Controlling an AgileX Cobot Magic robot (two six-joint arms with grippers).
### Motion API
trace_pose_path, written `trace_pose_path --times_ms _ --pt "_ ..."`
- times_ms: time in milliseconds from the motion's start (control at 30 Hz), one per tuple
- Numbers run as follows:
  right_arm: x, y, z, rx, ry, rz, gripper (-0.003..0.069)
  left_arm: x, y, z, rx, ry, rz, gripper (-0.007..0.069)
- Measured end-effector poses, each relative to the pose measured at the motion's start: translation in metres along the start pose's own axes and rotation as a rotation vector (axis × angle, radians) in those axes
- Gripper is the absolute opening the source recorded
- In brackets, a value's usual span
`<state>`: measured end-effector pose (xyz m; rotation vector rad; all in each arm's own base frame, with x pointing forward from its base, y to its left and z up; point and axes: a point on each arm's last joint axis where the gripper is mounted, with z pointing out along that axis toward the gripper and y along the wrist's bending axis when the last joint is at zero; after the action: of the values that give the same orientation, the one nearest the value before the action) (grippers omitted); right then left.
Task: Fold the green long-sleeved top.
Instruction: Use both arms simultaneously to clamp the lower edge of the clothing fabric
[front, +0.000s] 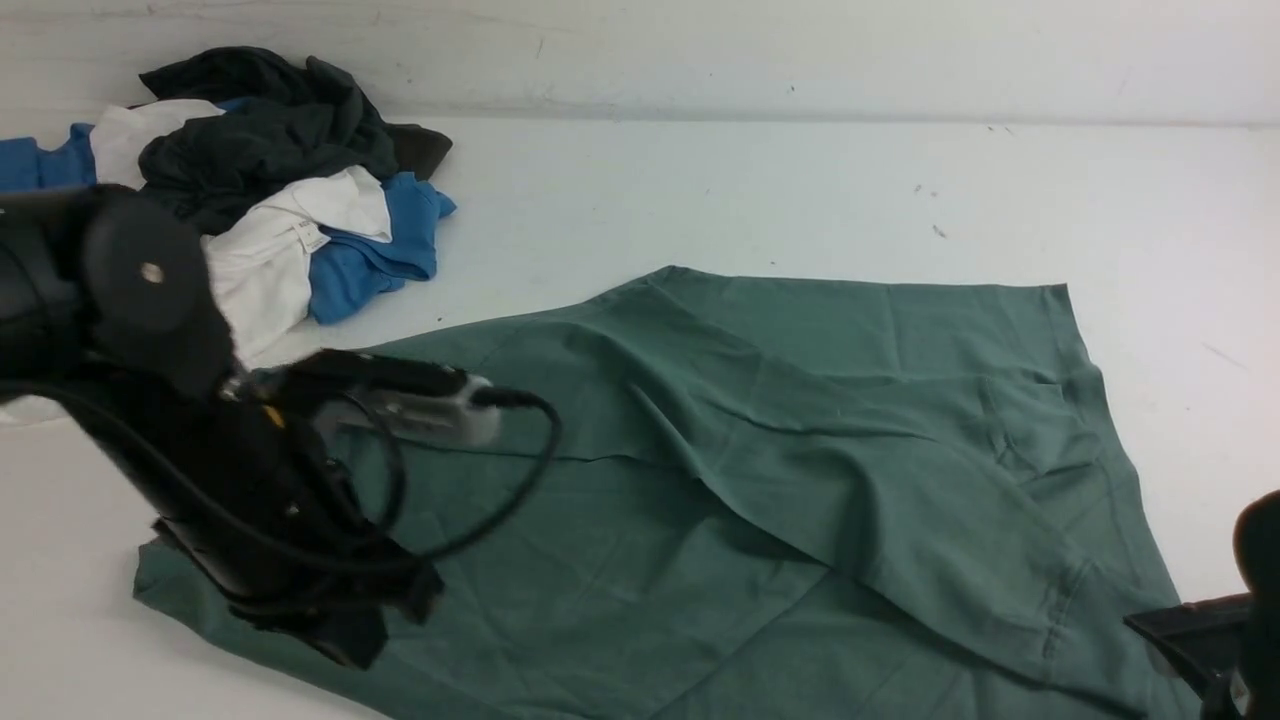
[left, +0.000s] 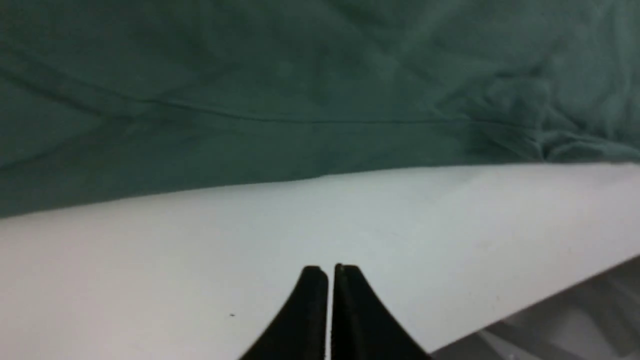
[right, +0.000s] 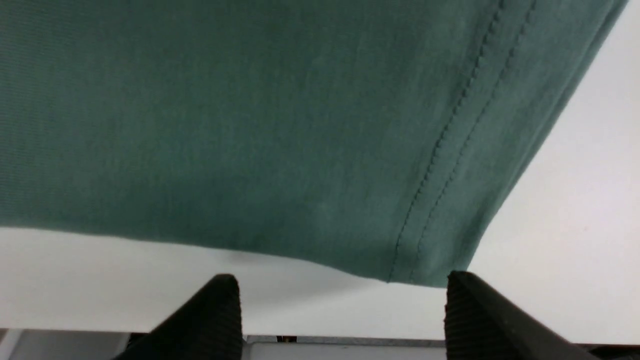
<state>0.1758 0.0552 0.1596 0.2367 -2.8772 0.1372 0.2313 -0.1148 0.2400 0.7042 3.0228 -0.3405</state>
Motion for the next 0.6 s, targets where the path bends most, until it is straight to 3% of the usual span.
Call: trace_pose_path --times_ms 133,267,433,600 --pt "0.000 0.000 0.000 0.000 -0.001 0.000 0.0502 0.000 -0.017 0.006 -0.070 0.021 0.092 -0.0004" --pt "0.000 0.000 0.000 0.000 -0.001 0.000 0.0502 0.003 -0.008 0.005 -0.171 0.048 -0.002 -0.0001" --pt "0.000 0.000 0.000 -0.001 -0.003 0.000 0.0502 0.013 0.037 0.006 -0.300 0.052 -0.261 0.0055" --pt "0.000 0.001 0.000 -0.010 -0.003 0.005 0.0502 0.023 0.083 0.004 -0.272 -0.010 -0.498 0.0139"
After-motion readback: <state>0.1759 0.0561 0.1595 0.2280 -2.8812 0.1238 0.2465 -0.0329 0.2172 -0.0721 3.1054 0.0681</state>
